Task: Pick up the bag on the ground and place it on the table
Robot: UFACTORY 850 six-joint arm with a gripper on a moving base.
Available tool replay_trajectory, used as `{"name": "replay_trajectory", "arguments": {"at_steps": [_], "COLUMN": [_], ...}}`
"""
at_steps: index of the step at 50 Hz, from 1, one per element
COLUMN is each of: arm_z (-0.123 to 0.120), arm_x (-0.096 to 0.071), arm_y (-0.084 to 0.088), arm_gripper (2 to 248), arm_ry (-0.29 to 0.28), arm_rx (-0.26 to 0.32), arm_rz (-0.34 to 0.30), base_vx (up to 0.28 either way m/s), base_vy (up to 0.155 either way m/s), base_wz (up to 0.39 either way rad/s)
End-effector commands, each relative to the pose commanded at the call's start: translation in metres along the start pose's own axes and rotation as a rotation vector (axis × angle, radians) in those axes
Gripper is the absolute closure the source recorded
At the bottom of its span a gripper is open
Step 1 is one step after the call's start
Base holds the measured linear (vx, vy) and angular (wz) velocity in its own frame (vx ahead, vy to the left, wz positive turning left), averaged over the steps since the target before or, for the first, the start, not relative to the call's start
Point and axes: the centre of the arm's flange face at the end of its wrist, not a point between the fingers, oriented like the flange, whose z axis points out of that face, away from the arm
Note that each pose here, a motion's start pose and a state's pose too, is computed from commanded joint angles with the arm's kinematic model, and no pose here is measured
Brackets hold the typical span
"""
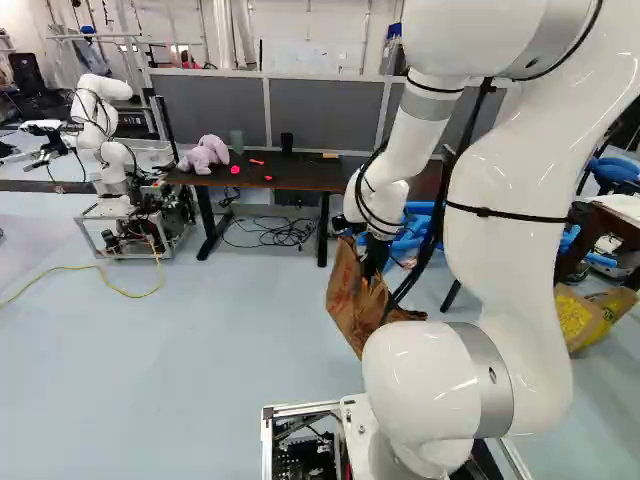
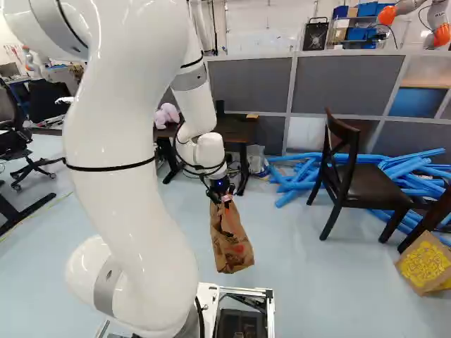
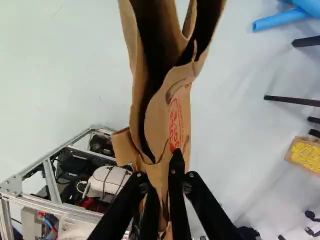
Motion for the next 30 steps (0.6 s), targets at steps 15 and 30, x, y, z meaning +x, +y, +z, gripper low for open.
{"name": "replay_trajectory", "arguments": {"at_steps": [15, 30], "arm_z": [-0.022, -0.044], "arm_x": [-0.002, -0.003], "arm_y": [-0.002, -0.003], "arm_gripper": [229, 229], "arm_ry": [0.0, -0.002], "arm_rx": [-0.006, -0.011], "arm_rz": [-0.003, -0.005], "base_vx": [0.0, 0.0], "base_vy": [0.0, 0.0], "base_wz": [0.0, 0.0]}}
